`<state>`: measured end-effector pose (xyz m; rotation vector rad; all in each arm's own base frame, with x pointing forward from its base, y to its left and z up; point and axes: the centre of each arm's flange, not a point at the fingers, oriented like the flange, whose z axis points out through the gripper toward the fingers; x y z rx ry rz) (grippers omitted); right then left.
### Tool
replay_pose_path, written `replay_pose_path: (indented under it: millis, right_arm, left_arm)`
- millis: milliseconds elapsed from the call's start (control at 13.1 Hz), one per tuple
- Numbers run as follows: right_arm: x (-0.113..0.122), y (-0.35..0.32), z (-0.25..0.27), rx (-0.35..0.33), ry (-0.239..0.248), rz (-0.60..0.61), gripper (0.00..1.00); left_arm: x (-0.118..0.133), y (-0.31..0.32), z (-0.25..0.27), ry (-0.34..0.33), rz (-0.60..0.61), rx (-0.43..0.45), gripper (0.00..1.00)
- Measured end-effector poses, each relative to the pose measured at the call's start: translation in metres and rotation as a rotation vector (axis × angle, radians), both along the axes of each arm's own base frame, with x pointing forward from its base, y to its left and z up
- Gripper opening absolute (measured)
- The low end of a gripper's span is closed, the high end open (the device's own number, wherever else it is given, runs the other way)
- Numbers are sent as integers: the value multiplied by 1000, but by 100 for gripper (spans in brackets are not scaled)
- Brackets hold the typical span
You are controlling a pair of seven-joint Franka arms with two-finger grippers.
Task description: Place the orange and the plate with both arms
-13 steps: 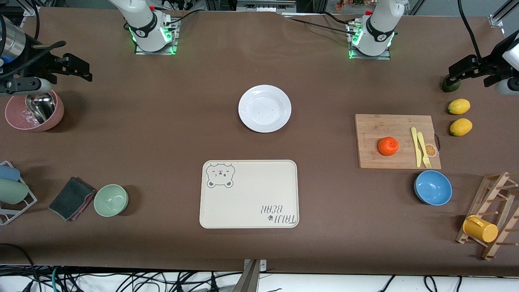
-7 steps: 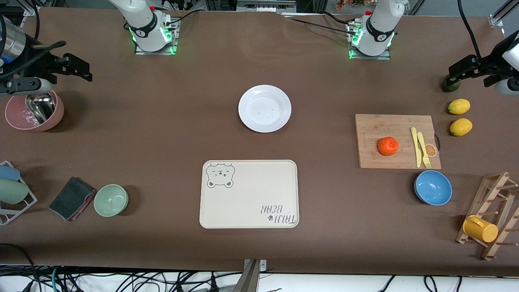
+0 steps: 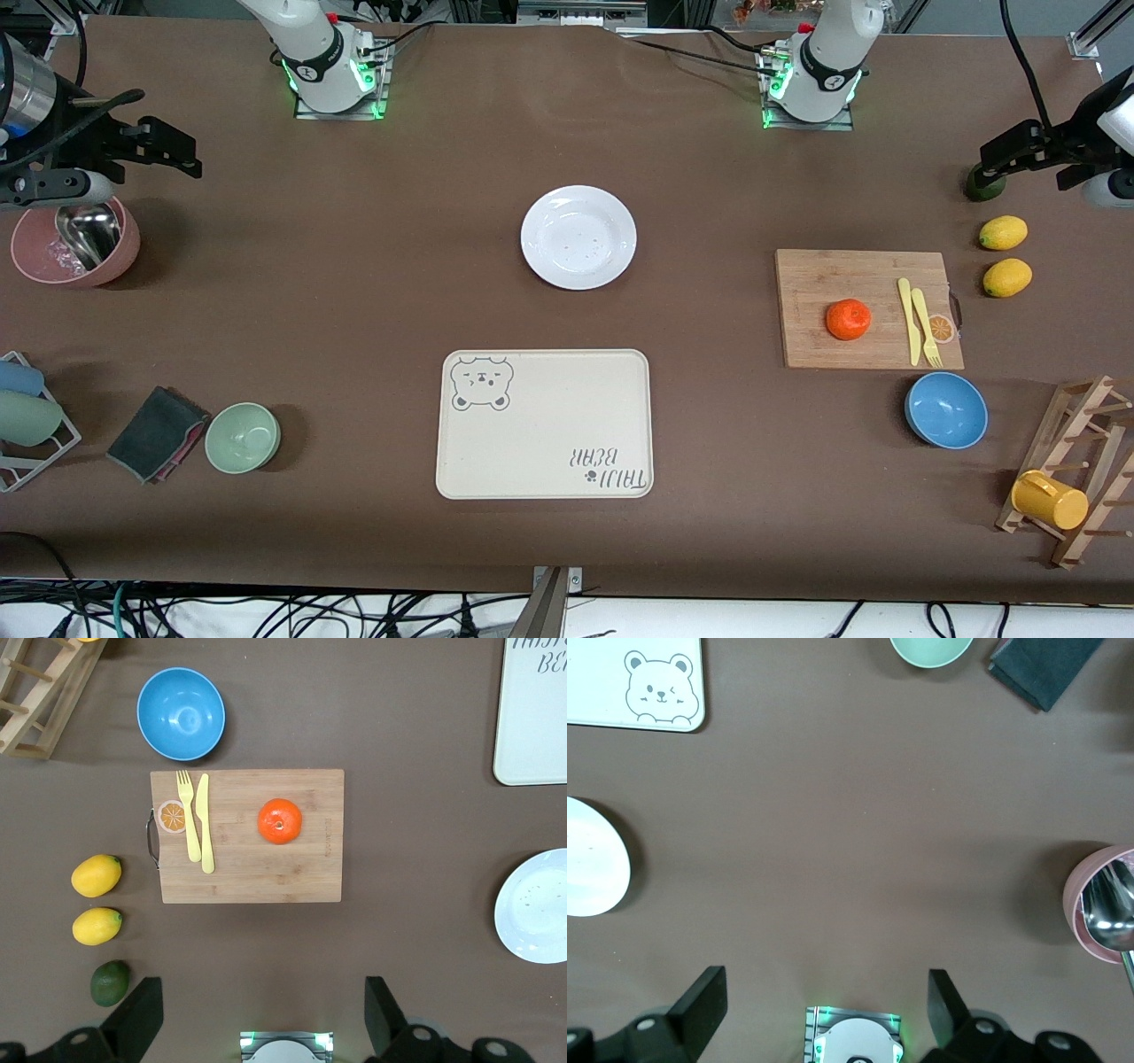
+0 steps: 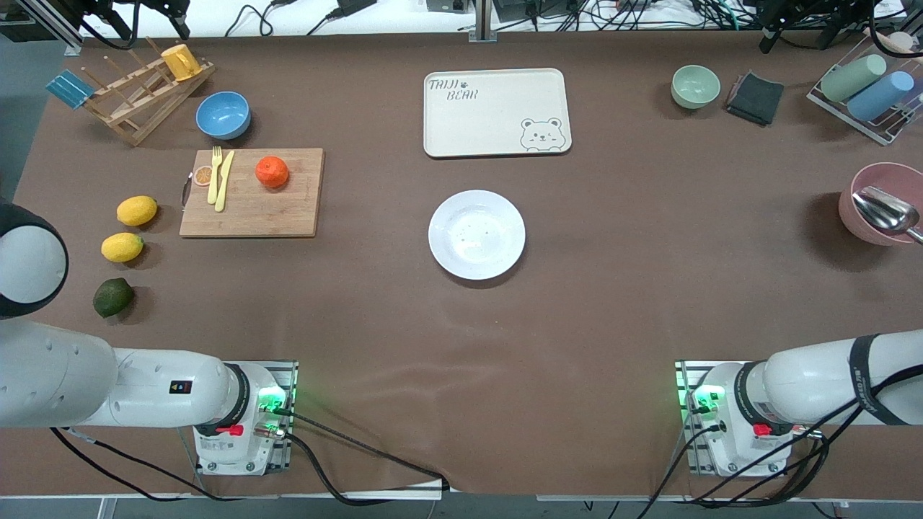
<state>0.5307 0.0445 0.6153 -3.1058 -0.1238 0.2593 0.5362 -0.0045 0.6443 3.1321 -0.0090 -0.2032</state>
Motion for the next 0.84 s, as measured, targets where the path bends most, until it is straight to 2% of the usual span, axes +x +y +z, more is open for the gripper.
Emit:
replay_pose_path:
  millis: [837]
  right_arm:
    - [1, 1, 0, 2, -6, 0, 100]
  left_arm:
    - [0, 2, -1, 3, 3, 0, 100]
